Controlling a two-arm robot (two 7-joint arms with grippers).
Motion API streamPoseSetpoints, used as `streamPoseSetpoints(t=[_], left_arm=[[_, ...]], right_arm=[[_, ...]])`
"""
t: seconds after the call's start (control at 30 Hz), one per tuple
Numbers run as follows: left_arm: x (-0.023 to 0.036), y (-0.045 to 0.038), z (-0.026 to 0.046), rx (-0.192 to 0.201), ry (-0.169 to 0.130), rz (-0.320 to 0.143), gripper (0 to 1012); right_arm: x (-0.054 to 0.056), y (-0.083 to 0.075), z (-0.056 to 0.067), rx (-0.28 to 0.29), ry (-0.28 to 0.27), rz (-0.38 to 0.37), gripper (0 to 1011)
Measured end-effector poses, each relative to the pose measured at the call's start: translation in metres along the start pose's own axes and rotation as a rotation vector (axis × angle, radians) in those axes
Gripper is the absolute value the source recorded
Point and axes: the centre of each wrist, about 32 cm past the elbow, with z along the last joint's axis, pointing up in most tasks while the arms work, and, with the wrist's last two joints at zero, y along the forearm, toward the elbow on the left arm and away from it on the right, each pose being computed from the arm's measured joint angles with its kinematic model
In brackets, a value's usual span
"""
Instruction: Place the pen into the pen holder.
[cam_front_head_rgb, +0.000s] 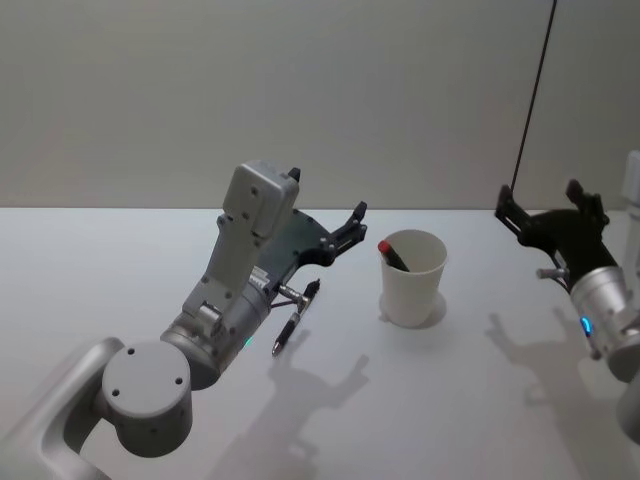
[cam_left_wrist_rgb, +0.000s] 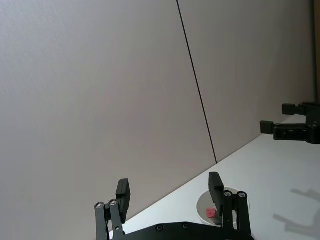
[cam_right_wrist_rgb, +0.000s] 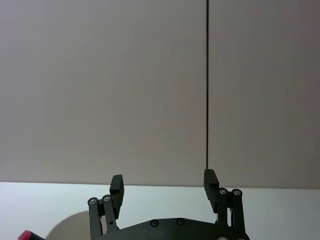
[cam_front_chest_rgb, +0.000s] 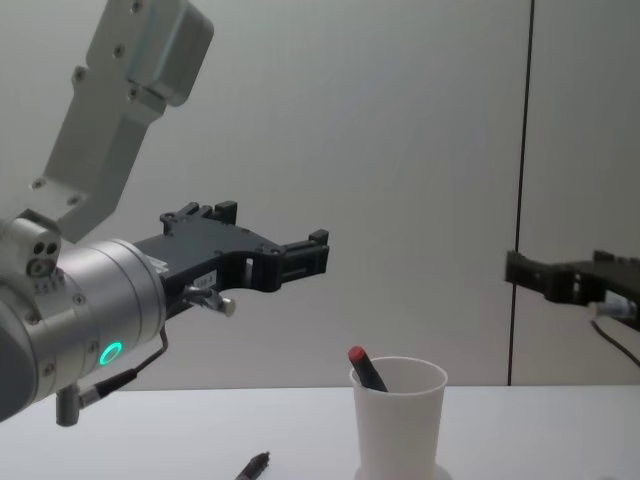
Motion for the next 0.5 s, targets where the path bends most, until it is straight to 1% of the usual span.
streamPoseSetpoints(t=[0.17,0.5], left_arm=[[0.0000,0.0000,0.0000,0.000,0.000,0.000,1000],[0.0000,0.0000,0.0000,0.000,0.000,0.000,1000]], right_arm=[[0.005,-0.006,-0.003,-0.025,-0.003,-0.031,1002],[0.011,-0.012,-0.006,-0.051,-0.007,-0.060,1002]])
